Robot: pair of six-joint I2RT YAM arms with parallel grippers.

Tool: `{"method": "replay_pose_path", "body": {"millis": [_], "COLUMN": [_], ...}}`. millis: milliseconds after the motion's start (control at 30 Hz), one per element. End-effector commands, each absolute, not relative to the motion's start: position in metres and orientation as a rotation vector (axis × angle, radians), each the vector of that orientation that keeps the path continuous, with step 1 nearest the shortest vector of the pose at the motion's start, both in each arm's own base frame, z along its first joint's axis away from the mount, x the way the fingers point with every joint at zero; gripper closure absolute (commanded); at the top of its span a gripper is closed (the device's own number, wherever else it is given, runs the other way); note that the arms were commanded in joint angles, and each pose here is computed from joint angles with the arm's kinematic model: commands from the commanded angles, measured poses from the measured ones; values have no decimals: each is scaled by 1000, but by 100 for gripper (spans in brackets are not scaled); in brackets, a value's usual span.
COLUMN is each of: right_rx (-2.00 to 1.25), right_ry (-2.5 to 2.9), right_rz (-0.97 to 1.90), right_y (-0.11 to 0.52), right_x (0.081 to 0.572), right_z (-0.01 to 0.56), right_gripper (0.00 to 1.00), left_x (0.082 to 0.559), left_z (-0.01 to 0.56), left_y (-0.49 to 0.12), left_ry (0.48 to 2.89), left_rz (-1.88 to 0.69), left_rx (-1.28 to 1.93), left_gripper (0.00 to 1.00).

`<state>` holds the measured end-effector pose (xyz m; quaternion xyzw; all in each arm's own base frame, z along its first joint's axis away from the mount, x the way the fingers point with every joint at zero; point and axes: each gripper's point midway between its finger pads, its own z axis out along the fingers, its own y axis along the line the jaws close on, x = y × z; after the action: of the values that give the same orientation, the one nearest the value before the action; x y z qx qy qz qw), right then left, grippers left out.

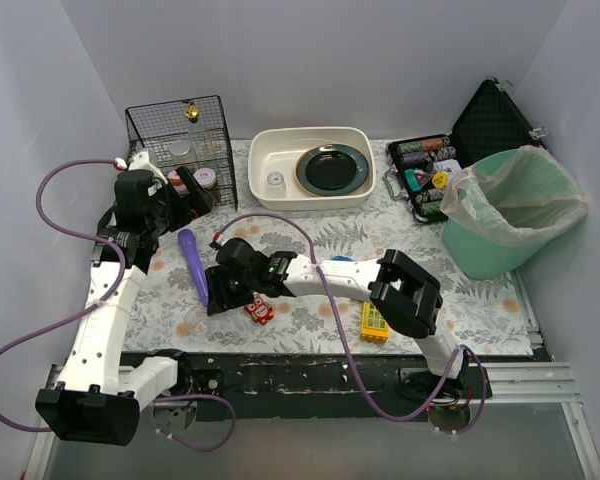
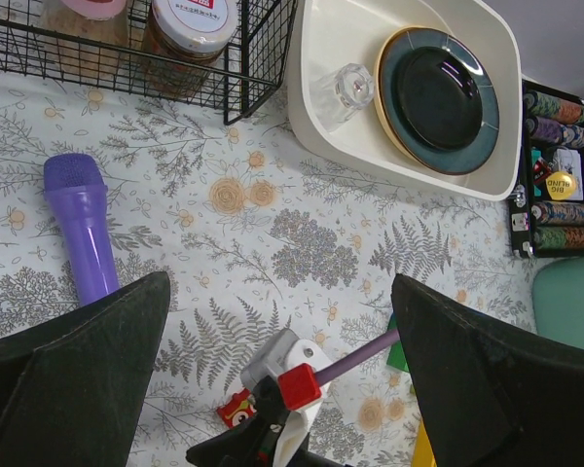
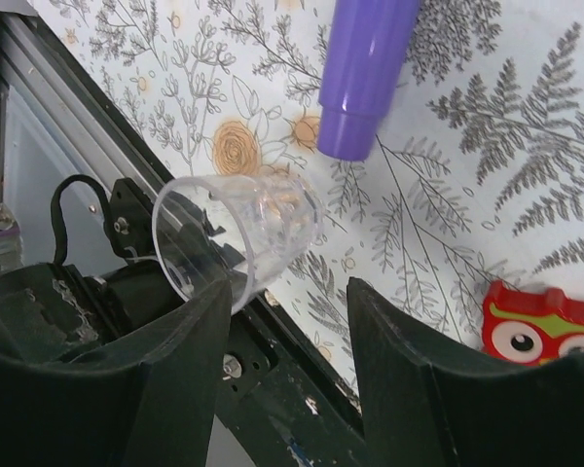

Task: Clear the kitchen counter

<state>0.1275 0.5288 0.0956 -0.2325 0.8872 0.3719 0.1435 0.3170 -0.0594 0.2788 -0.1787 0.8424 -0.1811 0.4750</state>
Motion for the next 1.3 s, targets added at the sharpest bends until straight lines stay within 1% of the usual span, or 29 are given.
{"method": "replay_pose_path", "body": {"millis": [0, 200, 367, 467, 600, 633, 667, 733, 800, 900, 967, 1000, 1067, 1167, 1233, 1267], "right_rx": [-672, -691, -697, -697, -696, -697, -697, -702, -702, -704, -705, -709, -709, -715, -715, -714], "right_ry": [2495, 2514, 2541, 2554, 2563, 2562, 2563, 2563, 2565, 2559, 2559, 2561, 2562, 2556, 2556, 2556], "right_rz": [1178, 1185, 1168, 1153, 1144, 1147, 1145, 1144, 1143, 1139, 1139, 1137, 1142, 1158, 1163, 1162], "right_y": [555, 565, 565, 563, 562, 562, 562, 563, 563, 563, 563, 563, 563, 564, 564, 563], "right_x": [128, 124, 121, 119, 120, 119, 120, 120, 120, 120, 119, 119, 119, 118, 117, 117], "right_z": [121, 113, 103, 99, 96, 97, 96, 96, 96, 97, 97, 96, 96, 95, 94, 94], "right_gripper": [40, 40, 36, 30, 28, 25, 20, 15, 13, 12, 15, 18, 27, 49, 57, 57], "left_x": [318, 318, 318, 319, 320, 320, 320, 320, 320, 321, 320, 320, 320, 320, 320, 319], "left_z": [289, 291, 289, 288, 290, 289, 290, 290, 289, 289, 290, 289, 289, 289, 289, 288], "left_y": [-58, -56, -57, -58, -57, -57, -58, -58, -58, -58, -58, -58, -58, -58, -58, -58], "left_ry": [2033, 2029, 2031, 2037, 2031, 2034, 2034, 2035, 2038, 2039, 2036, 2038, 2038, 2036, 2038, 2038], "left_rz": [-449, -440, -448, -450, -453, -451, -455, -456, -457, -457, -458, -458, -459, -460, -459, -460], "left_rx": [-413, -405, -404, -400, -400, -398, -398, -394, -395, -396, -397, -397, -398, -399, -398, -399], "left_gripper": [2, 2, 2, 2, 2, 2, 2, 2, 2, 2, 2, 2, 2, 2, 2, 2]}}
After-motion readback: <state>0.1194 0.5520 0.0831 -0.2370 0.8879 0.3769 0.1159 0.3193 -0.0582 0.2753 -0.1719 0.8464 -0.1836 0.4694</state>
